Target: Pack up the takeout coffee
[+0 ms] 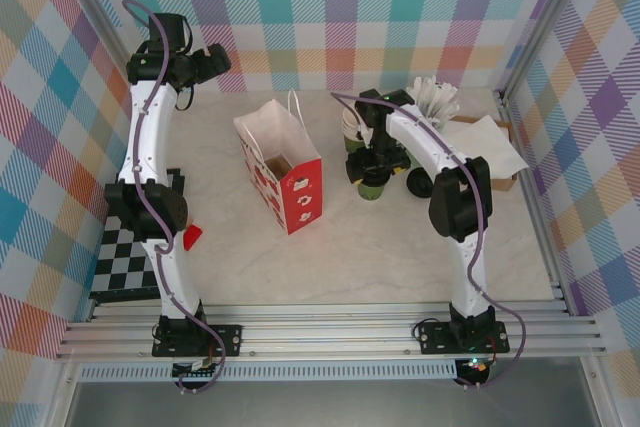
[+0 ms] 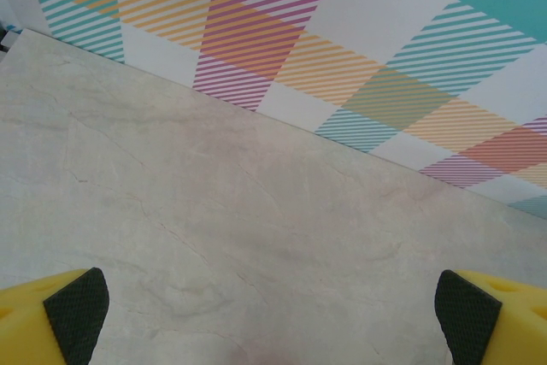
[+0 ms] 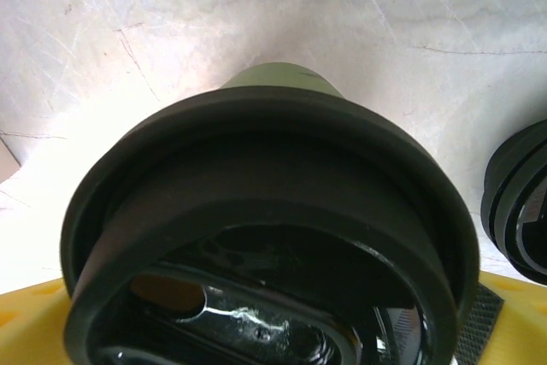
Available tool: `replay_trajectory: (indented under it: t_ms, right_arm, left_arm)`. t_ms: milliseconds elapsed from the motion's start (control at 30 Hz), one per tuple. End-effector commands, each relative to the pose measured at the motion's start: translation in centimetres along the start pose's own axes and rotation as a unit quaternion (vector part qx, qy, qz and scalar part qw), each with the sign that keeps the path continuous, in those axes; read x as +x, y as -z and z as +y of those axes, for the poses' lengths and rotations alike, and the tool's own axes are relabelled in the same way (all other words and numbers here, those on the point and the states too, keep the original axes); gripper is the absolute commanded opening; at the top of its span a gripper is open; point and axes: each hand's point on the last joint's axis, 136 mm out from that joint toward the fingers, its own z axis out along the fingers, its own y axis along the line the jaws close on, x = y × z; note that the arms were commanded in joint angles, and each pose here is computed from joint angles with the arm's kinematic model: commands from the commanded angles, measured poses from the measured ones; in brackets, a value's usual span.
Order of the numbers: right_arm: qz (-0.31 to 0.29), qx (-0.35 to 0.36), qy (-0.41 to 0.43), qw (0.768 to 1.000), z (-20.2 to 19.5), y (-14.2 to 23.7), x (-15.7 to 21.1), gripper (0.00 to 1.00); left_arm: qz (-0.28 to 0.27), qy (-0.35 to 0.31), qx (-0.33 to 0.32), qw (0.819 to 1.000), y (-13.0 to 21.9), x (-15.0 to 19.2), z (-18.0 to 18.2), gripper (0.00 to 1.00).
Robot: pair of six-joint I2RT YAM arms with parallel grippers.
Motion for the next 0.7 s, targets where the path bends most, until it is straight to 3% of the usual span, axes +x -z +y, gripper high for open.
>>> replay_trajectory:
  t_ms: [0, 500, 667]
  right_arm:
    - [0.015, 0.000, 0.000, 1.000, 0.4, -0.2, 0.4, 1.00]
    - [0.004, 0.006, 0.006, 1.000, 0.3, 0.4, 0.2, 0.94]
    - [-0.004, 0.005, 0.009, 1.000, 0.4, 1.0, 0.1, 0.88]
  left_arm:
    - [-0.001, -0.004, -0.005, 1.000, 0.2, -0.1, 0.2, 1.00]
    - [0.007, -0.005, -0.005, 1.000, -0.3, 0.3, 0.3, 1.00]
    - [0.011, -0.007, 0.004, 1.000, -0.2, 0.5, -0.1, 1.00]
